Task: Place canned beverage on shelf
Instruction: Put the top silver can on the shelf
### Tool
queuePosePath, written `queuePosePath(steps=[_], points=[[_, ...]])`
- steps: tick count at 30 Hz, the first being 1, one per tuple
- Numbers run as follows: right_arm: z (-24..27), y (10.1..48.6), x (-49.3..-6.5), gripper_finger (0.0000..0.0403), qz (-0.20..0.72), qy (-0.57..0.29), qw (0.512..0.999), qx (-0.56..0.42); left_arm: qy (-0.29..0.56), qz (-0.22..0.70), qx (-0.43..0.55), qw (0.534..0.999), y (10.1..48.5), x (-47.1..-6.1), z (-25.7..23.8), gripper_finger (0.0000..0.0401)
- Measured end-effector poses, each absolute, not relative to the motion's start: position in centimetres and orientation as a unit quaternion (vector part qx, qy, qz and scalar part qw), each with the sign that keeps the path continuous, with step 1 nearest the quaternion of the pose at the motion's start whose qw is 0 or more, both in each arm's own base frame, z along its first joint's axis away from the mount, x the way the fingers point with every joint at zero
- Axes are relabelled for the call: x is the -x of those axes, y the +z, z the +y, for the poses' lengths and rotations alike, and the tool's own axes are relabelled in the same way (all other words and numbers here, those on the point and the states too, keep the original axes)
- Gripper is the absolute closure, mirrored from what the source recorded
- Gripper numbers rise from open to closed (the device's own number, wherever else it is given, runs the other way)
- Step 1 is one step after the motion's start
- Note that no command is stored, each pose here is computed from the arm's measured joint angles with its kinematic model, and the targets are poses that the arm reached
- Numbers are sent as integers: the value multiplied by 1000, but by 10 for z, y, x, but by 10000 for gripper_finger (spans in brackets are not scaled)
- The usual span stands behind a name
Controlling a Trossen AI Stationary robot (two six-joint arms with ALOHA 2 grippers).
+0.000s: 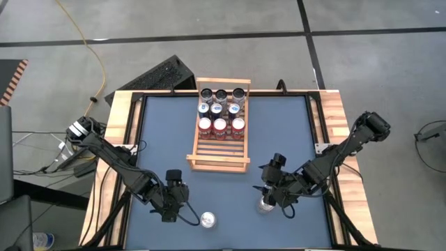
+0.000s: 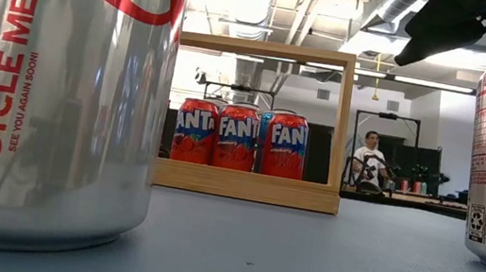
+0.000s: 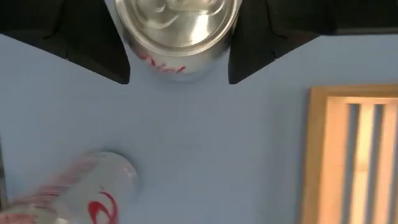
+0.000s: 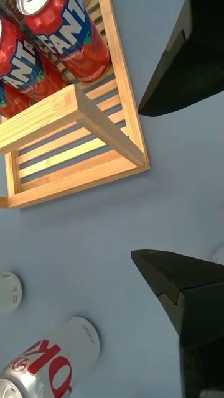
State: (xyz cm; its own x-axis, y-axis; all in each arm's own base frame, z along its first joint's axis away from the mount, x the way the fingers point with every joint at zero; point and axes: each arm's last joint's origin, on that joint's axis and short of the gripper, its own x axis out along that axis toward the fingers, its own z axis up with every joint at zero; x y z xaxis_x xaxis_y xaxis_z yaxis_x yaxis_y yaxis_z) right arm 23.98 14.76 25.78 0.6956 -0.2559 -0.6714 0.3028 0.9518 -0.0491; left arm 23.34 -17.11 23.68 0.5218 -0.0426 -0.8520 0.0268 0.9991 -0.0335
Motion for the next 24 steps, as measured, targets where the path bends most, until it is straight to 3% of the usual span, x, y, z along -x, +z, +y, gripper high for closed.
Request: queuePosePath(steps=[9,24], points=[[148,258,-240,65,360,-152,920,-33,-26,481,16,876,239,-235,-173,83],[148,258,-240,65,360,-151,920,-33,-39,499,26,865,238,-234,-172,66]])
